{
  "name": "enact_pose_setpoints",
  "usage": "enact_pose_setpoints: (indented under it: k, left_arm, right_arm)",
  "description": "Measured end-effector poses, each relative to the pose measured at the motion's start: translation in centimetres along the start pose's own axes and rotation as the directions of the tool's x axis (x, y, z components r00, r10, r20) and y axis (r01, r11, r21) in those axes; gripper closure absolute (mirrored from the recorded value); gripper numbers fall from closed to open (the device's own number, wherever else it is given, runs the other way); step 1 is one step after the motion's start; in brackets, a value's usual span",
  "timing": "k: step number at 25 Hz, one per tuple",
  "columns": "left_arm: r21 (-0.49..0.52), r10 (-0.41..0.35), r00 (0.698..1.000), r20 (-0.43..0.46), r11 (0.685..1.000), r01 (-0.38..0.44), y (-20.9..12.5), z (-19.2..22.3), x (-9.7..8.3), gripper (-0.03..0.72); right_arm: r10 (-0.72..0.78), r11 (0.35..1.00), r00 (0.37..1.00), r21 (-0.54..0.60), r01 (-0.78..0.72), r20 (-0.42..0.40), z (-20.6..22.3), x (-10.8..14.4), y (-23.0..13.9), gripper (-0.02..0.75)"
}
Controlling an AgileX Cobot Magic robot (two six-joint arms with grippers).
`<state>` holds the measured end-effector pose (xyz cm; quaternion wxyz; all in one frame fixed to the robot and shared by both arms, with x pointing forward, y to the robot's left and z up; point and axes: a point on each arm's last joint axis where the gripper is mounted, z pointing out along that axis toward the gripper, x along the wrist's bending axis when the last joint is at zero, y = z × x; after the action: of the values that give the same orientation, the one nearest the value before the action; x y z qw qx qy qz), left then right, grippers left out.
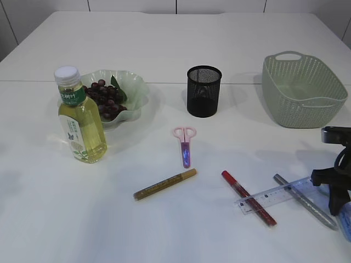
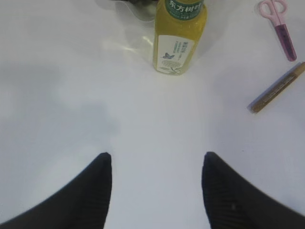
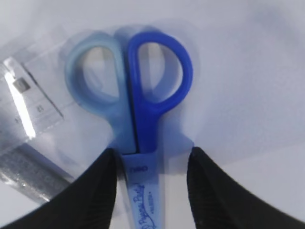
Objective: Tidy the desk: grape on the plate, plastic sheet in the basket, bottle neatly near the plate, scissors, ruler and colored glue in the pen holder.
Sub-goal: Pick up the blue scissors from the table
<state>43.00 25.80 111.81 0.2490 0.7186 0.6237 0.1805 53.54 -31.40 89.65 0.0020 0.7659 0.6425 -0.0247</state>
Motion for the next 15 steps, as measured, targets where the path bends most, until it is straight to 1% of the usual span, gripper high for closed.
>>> enact_pose_setpoints:
  k: [11, 15]
  left_arm:
    - [0.0, 0.0, 1.0, 0.0, 1.0, 0.0, 0.0, 0.0, 0.0, 0.253]
    - [0.0, 0.0, 1.0, 0.0, 1.0, 0.0, 0.0, 0.0, 0.0, 0.253]
  right_arm:
    - [-0.043, 0.999, 0.999, -0.006, 0.043, -0.001, 0.15, 0.05, 0.33, 0.358]
    - [-0.06, 0.998, 0.998, -0.015, 0.06, -0.002, 0.26, 0.08, 0.5, 0.425]
